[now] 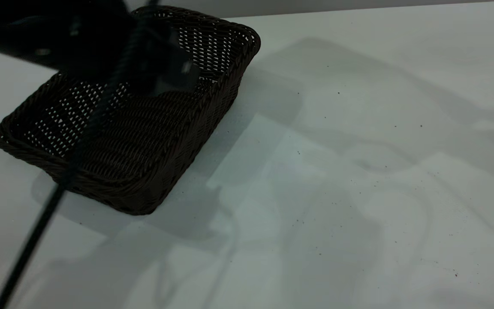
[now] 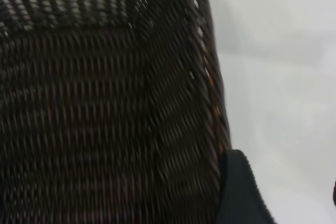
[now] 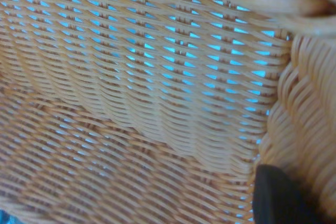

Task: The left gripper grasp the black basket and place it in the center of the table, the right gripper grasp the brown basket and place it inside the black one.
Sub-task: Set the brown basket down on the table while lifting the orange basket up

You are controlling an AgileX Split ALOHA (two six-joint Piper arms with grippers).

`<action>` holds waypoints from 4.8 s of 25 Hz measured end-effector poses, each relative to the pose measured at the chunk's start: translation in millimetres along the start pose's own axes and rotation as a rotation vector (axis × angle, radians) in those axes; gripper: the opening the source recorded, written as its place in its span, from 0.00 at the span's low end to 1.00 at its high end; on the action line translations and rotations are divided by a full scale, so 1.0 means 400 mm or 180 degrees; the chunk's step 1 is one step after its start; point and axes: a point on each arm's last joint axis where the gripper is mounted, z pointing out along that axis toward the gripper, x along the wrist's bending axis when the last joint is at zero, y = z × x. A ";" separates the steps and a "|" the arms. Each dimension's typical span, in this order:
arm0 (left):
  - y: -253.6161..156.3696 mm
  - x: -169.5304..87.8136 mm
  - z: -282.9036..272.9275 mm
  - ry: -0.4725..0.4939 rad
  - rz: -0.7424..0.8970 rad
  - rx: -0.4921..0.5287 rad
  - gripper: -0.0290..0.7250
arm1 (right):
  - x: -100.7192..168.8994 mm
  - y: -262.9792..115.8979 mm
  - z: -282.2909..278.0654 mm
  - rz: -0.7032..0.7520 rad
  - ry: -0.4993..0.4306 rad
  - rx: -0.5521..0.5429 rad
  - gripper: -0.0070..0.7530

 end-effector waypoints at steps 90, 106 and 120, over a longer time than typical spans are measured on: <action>-0.111 -0.091 0.130 -0.1738 0.3231 0.1319 0.18 | 0.027 0.000 -0.009 -0.0712 0.0105 0.0307 0.15; -0.136 -0.074 0.114 -0.1691 0.3018 0.1896 0.18 | 0.028 0.001 -0.009 -0.0699 0.0110 0.0300 0.15; -0.140 -0.087 0.111 -0.1754 0.2568 0.1948 0.67 | 0.030 -0.002 -0.010 -0.0680 0.0141 0.0333 0.15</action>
